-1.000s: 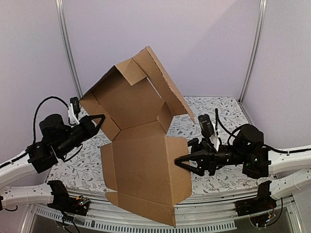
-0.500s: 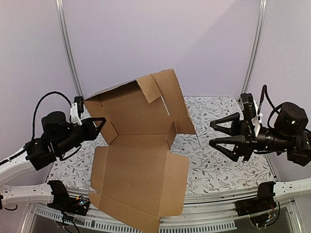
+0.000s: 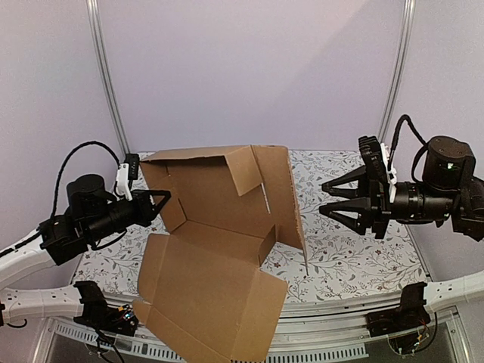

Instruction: Fold the paper box

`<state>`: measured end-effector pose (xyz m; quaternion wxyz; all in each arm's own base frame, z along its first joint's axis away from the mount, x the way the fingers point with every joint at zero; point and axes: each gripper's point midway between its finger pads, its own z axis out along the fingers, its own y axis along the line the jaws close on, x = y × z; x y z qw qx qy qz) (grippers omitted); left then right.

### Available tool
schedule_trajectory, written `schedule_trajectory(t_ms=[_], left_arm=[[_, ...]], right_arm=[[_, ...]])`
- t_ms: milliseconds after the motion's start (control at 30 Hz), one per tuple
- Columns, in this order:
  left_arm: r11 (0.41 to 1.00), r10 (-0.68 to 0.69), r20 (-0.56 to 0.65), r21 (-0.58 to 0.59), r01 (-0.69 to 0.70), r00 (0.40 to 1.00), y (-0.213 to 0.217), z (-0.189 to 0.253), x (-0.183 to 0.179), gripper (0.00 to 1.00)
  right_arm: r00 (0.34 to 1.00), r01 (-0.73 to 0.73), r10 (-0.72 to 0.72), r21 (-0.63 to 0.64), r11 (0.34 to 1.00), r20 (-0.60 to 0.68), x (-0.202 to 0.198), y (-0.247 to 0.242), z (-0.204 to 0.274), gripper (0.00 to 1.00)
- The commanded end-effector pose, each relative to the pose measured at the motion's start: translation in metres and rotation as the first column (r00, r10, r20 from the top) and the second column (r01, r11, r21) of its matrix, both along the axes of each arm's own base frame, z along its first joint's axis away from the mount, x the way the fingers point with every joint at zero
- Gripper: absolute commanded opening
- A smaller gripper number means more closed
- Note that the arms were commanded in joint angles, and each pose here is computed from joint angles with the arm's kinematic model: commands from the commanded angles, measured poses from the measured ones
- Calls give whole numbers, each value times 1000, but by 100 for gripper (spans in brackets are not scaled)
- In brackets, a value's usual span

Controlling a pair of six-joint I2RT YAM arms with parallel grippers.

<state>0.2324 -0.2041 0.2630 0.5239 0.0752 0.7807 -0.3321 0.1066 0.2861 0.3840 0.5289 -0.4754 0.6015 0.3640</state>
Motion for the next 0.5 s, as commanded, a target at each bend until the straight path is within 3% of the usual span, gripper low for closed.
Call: schedule_trajectory(t_ms=[0,467], left_arm=[[1000,-30,4,5,30,1000,-4,6,-1,0],[998,32,-13,50,-31,999,4,-5,8,0]], right_arm=[[999,-52,53,-35,998,10,-4,9,1,43],[981,-180,178,-22,983,-71,-13,46,-4,42]])
